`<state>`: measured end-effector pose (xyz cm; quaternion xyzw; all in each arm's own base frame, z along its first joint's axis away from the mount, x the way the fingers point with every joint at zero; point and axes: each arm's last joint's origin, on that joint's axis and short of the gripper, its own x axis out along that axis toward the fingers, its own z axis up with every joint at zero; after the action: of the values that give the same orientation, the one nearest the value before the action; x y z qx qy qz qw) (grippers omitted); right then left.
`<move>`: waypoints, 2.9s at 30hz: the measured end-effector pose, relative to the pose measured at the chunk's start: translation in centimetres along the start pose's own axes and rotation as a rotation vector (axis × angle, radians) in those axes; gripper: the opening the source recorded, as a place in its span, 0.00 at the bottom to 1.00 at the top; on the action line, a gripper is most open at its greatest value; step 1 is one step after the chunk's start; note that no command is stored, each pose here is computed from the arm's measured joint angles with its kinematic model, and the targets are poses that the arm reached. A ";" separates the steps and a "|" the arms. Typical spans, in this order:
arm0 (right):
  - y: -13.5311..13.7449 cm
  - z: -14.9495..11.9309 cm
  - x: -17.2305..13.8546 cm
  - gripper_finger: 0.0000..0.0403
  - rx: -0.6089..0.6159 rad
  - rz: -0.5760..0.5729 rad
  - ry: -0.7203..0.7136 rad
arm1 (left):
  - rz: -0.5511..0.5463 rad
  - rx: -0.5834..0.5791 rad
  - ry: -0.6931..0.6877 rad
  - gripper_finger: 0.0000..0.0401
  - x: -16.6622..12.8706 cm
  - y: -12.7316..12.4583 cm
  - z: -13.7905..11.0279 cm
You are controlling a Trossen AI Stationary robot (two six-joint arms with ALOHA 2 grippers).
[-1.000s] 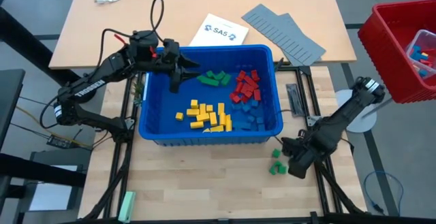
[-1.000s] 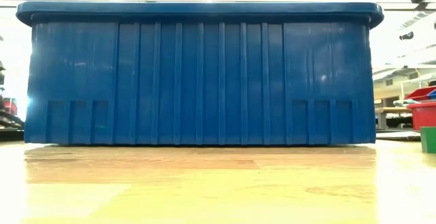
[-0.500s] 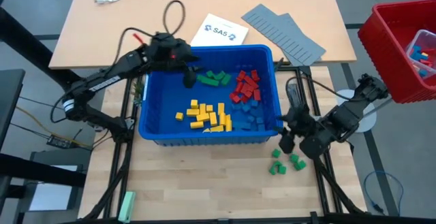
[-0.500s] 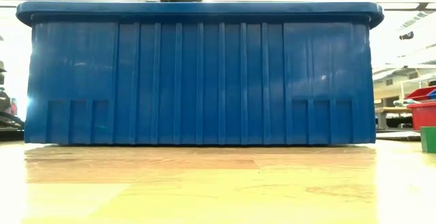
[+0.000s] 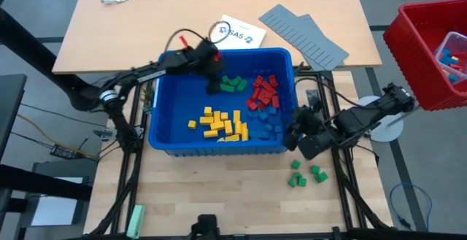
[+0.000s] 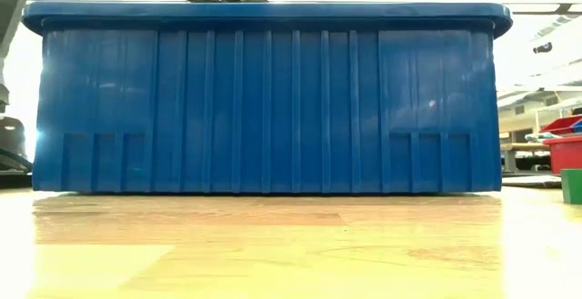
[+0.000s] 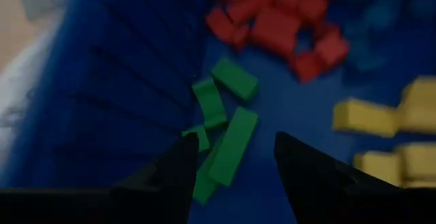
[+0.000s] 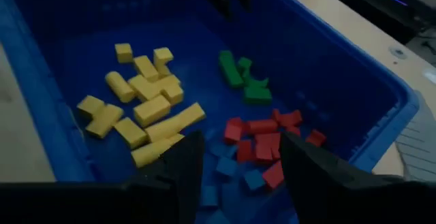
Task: Sort blocks
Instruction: Remove the green block from the blue bin
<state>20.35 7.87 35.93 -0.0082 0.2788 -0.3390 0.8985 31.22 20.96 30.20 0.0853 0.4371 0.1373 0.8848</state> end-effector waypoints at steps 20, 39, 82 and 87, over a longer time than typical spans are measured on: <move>0.3 -0.1 0.4 0.42 0.025 0.012 0.033 | 0.006 0.279 0.328 0.51 11.4 -0.7 -4.1; 0.3 0.0 0.4 0.41 0.030 0.013 0.032 | -0.040 0.285 0.302 0.51 12.8 -0.6 -4.8; 0.4 0.0 0.5 0.40 0.037 0.017 0.030 | -0.075 -0.281 0.177 0.21 11.2 0.4 -1.3; 0.4 0.0 0.5 0.40 0.037 0.018 0.030 | 0.023 -0.505 0.090 0.20 11.9 0.7 -1.1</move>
<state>20.86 7.88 35.63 0.0159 0.2858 -0.3362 0.8972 37.13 25.42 20.83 -0.1396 0.4268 0.2556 0.8561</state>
